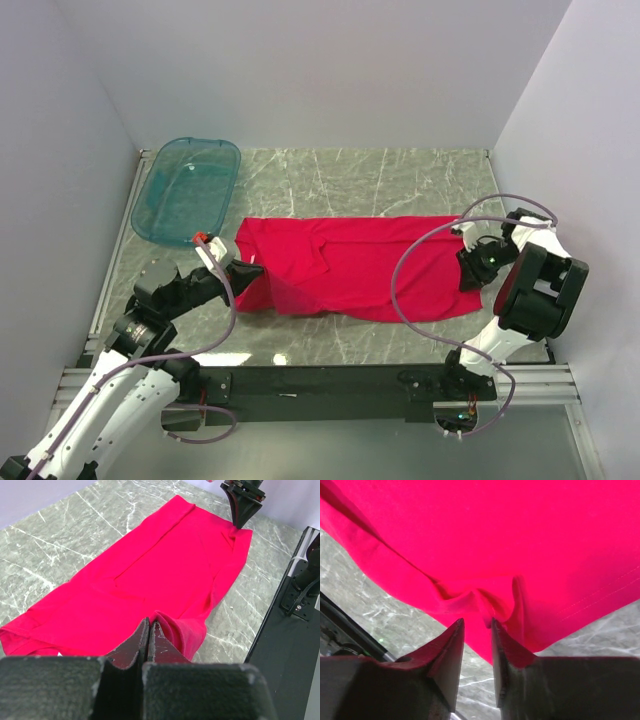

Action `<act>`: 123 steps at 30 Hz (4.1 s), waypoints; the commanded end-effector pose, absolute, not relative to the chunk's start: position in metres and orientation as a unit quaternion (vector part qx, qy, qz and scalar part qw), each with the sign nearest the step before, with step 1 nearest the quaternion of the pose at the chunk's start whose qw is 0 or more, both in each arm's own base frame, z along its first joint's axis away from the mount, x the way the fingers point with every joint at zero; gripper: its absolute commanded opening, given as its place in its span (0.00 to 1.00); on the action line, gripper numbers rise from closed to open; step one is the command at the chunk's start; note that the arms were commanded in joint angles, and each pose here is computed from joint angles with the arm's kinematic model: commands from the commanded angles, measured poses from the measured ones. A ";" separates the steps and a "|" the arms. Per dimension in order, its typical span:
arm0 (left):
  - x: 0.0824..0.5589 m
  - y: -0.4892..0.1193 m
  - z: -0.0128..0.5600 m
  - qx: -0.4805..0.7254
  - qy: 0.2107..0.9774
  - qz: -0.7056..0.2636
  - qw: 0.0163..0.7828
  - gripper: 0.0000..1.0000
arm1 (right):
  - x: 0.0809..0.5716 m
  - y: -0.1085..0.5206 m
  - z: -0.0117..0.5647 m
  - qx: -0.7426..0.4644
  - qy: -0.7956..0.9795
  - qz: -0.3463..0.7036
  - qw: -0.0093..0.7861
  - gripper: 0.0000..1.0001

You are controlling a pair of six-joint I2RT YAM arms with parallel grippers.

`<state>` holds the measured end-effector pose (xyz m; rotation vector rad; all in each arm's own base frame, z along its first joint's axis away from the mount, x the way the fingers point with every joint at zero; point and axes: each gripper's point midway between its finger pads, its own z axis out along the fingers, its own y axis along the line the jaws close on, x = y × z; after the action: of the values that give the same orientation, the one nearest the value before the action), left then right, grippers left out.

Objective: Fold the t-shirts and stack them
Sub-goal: Fold the tshirt

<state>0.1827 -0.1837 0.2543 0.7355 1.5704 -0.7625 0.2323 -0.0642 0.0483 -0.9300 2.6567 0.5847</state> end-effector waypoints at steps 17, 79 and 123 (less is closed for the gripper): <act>0.181 -0.186 0.267 0.321 0.650 -0.335 0.601 0.01 | 0.245 -0.069 0.073 -0.405 0.888 0.162 0.147 0.56; 0.186 -0.165 0.297 0.260 0.642 -0.305 0.653 0.00 | 0.244 -0.075 0.132 -0.361 0.888 0.106 0.265 0.00; 0.224 -0.180 0.264 0.288 0.700 -0.273 0.594 0.00 | 0.219 -0.110 0.141 -0.257 0.874 0.172 0.374 0.00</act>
<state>0.2108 -0.1772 0.2353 0.6883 1.7281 -0.6576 0.2063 -0.1055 0.1312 -0.6889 2.2922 0.4477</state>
